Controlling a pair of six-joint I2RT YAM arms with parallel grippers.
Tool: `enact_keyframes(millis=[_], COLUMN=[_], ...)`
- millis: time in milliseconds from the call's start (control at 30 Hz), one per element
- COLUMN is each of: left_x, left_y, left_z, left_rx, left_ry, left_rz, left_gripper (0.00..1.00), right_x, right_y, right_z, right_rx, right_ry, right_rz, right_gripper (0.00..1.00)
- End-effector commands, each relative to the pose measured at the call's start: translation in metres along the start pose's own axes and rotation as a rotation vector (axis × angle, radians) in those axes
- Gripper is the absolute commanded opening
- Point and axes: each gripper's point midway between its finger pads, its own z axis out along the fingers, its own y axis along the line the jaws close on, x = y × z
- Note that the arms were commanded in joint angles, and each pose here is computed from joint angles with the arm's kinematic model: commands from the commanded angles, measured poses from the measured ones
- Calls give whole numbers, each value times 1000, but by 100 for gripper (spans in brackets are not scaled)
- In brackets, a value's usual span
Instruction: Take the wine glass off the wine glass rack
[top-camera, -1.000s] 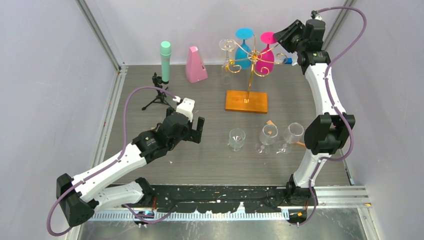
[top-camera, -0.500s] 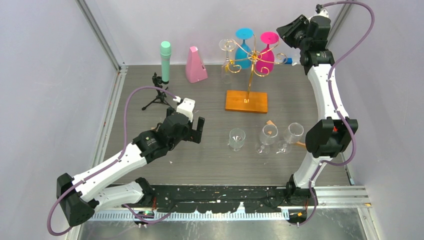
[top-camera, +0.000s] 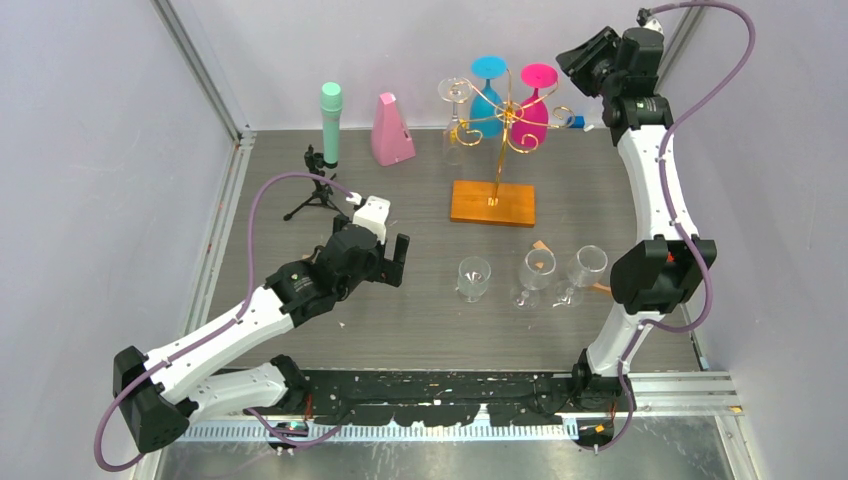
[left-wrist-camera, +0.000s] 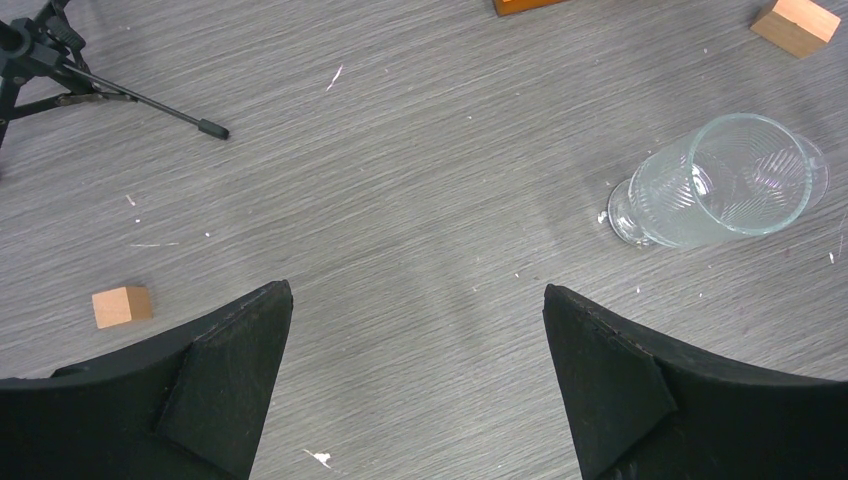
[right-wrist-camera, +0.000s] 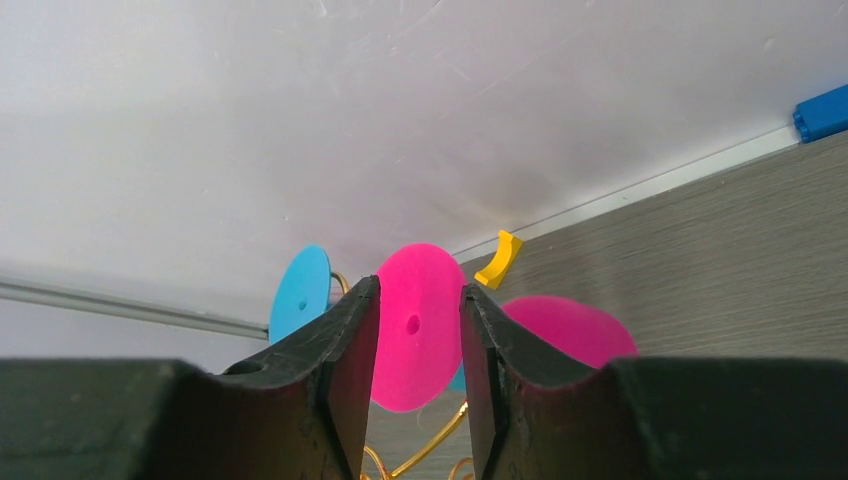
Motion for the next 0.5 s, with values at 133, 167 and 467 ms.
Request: enact_keyframes(millis=[133,167,467], left_x=[-10,-10,-8], left_y=[2,2,2], left_z=[1,1,2], left_rx=[-16,-15,-18], left_ry=[-37,-36,-30], left_rz=[-18,-18,-17], left_gripper=[100,100,100], right_x=[-10,-9,-3], right_y=[15,14,10], right_z=[2,3,10], right_rx=[-20,-18,-13], right_ry=[-16,-13,3], right_rz=[32,36,46], right_gripper=[41,41,41])
